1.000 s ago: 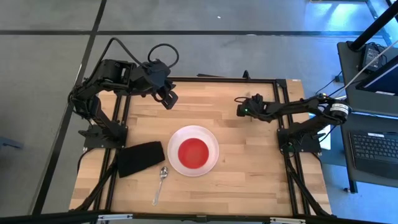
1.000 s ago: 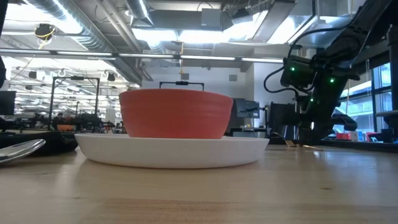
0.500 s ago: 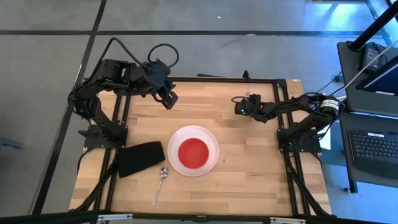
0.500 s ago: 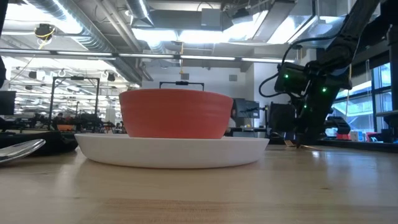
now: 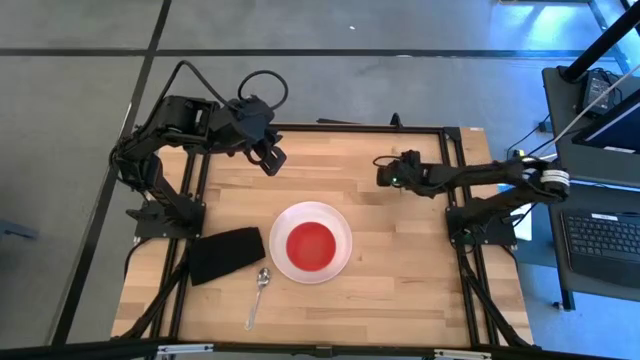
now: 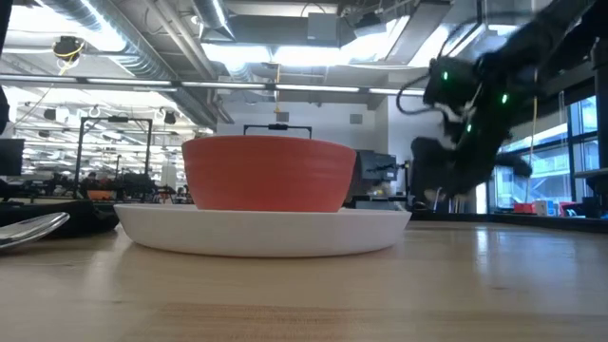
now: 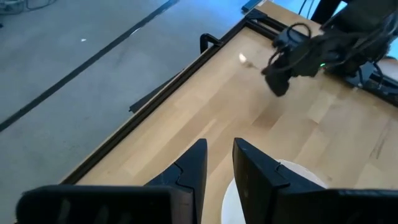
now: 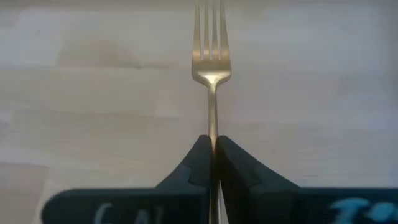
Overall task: Set table place
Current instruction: Move the gold fork to the right of the white plate, then put the silver spoon into the orange bowl
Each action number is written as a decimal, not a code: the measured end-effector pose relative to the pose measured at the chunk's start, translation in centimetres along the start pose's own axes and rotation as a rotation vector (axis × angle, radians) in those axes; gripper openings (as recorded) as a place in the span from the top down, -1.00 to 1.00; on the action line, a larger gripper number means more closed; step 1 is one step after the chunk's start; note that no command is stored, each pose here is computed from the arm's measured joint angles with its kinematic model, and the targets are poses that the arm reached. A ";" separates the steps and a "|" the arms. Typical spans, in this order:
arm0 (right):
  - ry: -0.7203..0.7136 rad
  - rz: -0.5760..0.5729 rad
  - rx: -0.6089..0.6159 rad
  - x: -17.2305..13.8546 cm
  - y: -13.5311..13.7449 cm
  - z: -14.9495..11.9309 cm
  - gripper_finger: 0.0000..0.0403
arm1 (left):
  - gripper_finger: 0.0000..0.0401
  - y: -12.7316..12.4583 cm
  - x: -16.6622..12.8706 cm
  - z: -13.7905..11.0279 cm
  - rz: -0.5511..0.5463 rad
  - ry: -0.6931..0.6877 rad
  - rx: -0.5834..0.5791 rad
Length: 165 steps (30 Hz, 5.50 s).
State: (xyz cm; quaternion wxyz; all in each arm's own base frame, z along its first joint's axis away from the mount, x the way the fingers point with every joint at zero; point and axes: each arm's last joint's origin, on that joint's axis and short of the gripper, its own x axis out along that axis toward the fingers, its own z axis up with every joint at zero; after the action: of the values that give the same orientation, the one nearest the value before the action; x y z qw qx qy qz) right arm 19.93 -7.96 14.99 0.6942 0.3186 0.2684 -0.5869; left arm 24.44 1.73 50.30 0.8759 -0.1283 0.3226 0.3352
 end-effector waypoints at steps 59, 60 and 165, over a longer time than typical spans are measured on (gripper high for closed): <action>0.077 -0.204 0.031 -9.4 14.9 -19.7 0.91 | 0.65 4.0 -4.9 -0.6 0.039 -0.136 0.067; 0.072 -0.200 0.031 -9.2 14.9 -19.8 0.91 | 0.65 4.0 -4.9 -0.6 0.039 -0.136 0.067; -0.369 0.418 -0.360 -32.7 9.0 7.2 0.28 | 0.78 -17.4 10.1 -38.4 -0.004 0.795 -0.535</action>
State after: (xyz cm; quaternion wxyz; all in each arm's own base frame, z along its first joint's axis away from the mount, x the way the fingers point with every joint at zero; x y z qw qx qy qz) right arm 23.32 8.64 45.26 0.8817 0.1271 0.1665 -0.4228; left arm 23.42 -23.03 14.77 0.6215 -0.4681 0.5347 0.3297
